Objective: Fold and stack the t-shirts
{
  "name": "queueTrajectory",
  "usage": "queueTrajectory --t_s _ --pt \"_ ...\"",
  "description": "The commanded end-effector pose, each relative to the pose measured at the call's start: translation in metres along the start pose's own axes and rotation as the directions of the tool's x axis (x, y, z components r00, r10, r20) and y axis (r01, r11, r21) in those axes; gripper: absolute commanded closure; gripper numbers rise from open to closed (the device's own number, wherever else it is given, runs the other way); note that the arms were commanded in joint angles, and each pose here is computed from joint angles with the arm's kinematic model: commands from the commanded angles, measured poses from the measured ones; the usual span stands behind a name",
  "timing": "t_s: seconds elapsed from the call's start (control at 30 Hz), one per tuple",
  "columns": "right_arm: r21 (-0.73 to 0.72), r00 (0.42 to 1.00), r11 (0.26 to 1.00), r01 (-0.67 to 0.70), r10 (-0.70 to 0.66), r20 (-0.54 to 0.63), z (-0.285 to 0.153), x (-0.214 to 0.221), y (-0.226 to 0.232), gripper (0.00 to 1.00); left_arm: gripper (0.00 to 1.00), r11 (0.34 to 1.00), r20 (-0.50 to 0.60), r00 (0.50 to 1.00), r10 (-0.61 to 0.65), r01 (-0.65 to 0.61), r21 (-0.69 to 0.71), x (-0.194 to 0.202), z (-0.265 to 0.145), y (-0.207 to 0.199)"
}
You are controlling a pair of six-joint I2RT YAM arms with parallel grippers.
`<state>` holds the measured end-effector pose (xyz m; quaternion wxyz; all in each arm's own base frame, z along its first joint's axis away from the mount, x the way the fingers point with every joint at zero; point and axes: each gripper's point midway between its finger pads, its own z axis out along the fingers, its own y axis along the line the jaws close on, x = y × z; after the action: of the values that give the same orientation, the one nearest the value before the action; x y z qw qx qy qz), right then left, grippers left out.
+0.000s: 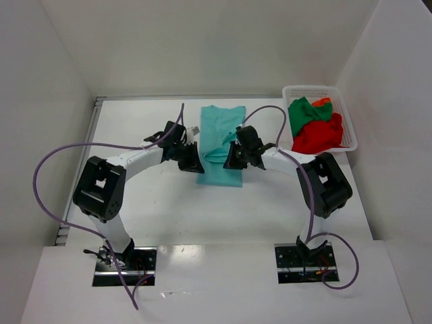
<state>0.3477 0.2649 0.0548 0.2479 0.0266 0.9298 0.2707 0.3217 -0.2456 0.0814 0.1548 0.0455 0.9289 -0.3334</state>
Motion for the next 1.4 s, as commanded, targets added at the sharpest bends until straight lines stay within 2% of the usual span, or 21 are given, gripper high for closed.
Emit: queueTrajectory --t_s 0.0,0.6,0.73,1.07,1.27,1.37 --pt "-0.008 1.000 1.000 0.008 -0.008 0.006 0.014 0.000 -0.004 0.92 1.00 0.999 0.017 1.000 0.000 0.000 0.049 -0.010 0.013 -0.006" --pt "0.106 0.996 0.994 0.032 -0.041 0.084 0.045 -0.034 -0.017 0.93 1.00 0.999 -0.041 0.998 -0.045 0.044 -0.017 -0.004 0.047 0.024" --pt "0.149 0.990 0.989 0.028 -0.047 0.131 0.049 -0.048 -0.021 0.93 1.00 0.998 -0.060 0.996 -0.060 0.058 -0.039 0.003 0.053 0.033" --pt "0.124 0.974 0.992 0.017 -0.044 0.221 0.046 -0.092 -0.013 0.93 1.00 0.995 -0.082 0.994 -0.071 0.065 -0.073 0.010 0.062 0.047" --pt "0.167 0.970 0.985 0.032 -0.071 0.232 0.064 -0.106 -0.023 0.92 1.00 0.994 -0.096 0.992 -0.081 0.073 -0.082 0.018 0.063 0.051" --pt "0.178 0.960 0.984 0.012 -0.062 0.274 0.067 -0.129 -0.027 0.92 1.00 0.994 -0.096 0.992 -0.081 0.073 -0.082 0.018 0.063 0.051"
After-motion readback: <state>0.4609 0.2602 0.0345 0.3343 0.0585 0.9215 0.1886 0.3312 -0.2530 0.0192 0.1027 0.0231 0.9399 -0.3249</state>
